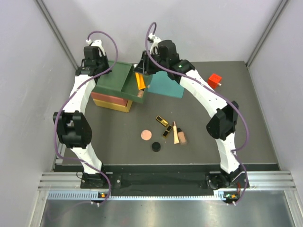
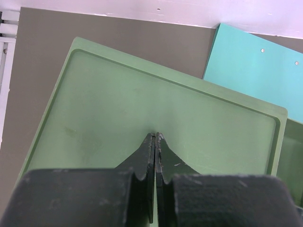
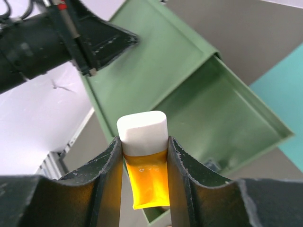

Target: Organize the makeup

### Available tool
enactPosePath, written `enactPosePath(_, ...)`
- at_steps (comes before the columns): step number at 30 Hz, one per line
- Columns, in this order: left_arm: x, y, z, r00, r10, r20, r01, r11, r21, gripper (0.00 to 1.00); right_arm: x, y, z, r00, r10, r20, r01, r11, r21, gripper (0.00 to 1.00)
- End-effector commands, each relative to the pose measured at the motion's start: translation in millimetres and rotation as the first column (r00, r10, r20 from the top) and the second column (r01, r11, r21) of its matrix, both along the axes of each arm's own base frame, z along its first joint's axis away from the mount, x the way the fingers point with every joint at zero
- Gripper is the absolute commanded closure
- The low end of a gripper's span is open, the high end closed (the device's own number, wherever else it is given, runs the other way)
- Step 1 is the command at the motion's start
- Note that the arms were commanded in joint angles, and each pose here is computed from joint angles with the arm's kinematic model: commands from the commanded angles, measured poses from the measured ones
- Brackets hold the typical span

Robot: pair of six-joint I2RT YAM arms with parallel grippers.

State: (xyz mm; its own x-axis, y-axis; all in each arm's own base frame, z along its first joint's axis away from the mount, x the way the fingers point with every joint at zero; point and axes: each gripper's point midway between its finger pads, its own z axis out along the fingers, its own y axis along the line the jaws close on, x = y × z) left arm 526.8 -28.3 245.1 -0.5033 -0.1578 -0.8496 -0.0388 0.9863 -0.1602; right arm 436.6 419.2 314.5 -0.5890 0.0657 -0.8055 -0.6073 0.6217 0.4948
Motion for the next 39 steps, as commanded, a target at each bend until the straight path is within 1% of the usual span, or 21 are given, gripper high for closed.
enactPosePath(1, -59, 1, -112, 0.911, -0.016, -0.413, 0.023, 1.000, 0.012, 1.00, -9, 23, 45, 0.996, 0.054, 0.076, -0.064, 0.989, 0.131, 0.94)
enactPosePath(3, -60, 0, -115, 0.908, -0.018, -0.418, 0.024, 1.000, 0.010, 1.00, -11, 30, 42, 0.995, 0.065, 0.073, -0.074, 0.988, 0.138, 0.93)
enactPosePath(7, -61, 1, -115, 0.908, -0.018, -0.420, 0.025, 1.000, 0.012, 1.00, -13, 39, 29, 0.996, 0.075, 0.046, -0.081, 0.988, 0.132, 0.87)
enactPosePath(9, -60, 1, -114, 0.909, -0.016, -0.417, 0.024, 1.000, 0.015, 1.00, -15, 42, 24, 0.996, 0.075, 0.042, -0.079, 0.989, 0.125, 0.77)
enactPosePath(12, -60, 1, -110, 0.913, -0.015, -0.408, 0.025, 1.000, 0.019, 1.00, -16, 45, 15, 0.997, 0.067, 0.045, -0.071, 0.992, 0.105, 0.70)
enactPosePath(13, -60, 2, -108, 0.915, -0.014, -0.404, 0.023, 1.000, 0.018, 1.00, -17, 45, 16, 0.996, 0.066, 0.052, -0.071, 0.992, 0.104, 0.66)
enactPosePath(14, -59, 2, -106, 0.916, -0.015, -0.400, 0.024, 1.000, 0.017, 1.00, -20, 46, 19, 0.995, 0.069, 0.066, -0.075, 0.992, 0.101, 0.64)
enactPosePath(15, -59, 2, -107, 0.916, -0.015, -0.400, 0.024, 1.000, 0.017, 1.00, -17, 45, 18, 0.996, 0.051, 0.069, -0.057, 0.994, 0.093, 0.60)
enactPosePath(17, -59, 2, -105, 0.918, -0.015, -0.397, 0.024, 1.000, 0.017, 1.00, -16, 43, 16, 0.997, 0.037, 0.069, -0.043, 0.995, 0.085, 0.56)
enactPosePath(20, -59, 2, -106, 0.917, -0.017, -0.398, 0.026, 1.000, 0.017, 1.00, -14, 38, 18, 0.997, 0.014, 0.077, -0.020, 0.997, 0.074, 0.48)
enactPosePath(23, -60, 2, -105, 0.918, -0.018, -0.397, 0.026, 1.000, 0.017, 1.00, -11, 32, 25, 0.996, -0.017, 0.093, 0.011, 0.998, 0.066, 0.45)
enactPosePath(25, -60, 1, -105, 0.916, -0.021, -0.400, 0.029, 0.999, 0.013, 1.00, -9, 27, 28, 0.994, -0.042, 0.102, 0.036, 0.998, 0.060, 0.38)
enactPosePath(30, -61, 1, -106, 0.916, -0.021, -0.401, 0.029, 0.999, 0.015, 1.00, -13, 7, 59, 0.982, -0.092, 0.166, 0.085, 0.995, 0.054, 0.35)
enactPosePath(32, -60, 1, -105, 0.917, -0.021, -0.398, 0.029, 0.999, 0.013, 1.00, -19, -7, 73, 0.973, -0.101, 0.206, 0.097, 0.995, 0.029, 0.33)
enactPosePath(33, -60, 0, -106, 0.916, -0.024, -0.400, 0.031, 0.999, 0.011, 1.00, -22, -16, 66, 0.974, -0.113, 0.195, 0.119, 0.993, -0.018, 0.31)
enactPosePath(34, -60, 0, -106, 0.916, -0.024, -0.400, 0.031, 0.999, 0.011, 1.00, -23, -23, 63, 0.971, -0.113, 0.211, 0.128, 0.990, -0.060, 0.29)
enactPosePath(35, -59, 0, -106, 0.916, -0.025, -0.400, 0.031, 0.999, 0.009, 1.00, -29, -33, 67, 0.968, -0.118, 0.222, 0.139, 0.987, -0.081, 0.28)
enactPosePath(37, -59, 0, -107, 0.916, -0.022, -0.401, 0.027, 1.000, 0.008, 1.00, -38, -52, 34, 0.977, -0.111, 0.185, 0.149, 0.967, -0.207, 0.27)
enactPosePath(38, -58, -1, -105, 0.917, -0.024, -0.397, 0.028, 1.000, 0.005, 1.00, -48, -62, 35, 0.978, -0.108, 0.181, 0.148, 0.963, -0.226, 0.27)
enactPosePath(39, -58, -1, -104, 0.918, -0.024, -0.396, 0.028, 1.000, 0.005, 1.00, -53, -73, 4, 0.983, -0.117, 0.138, 0.154, 0.942, -0.299, 0.26)
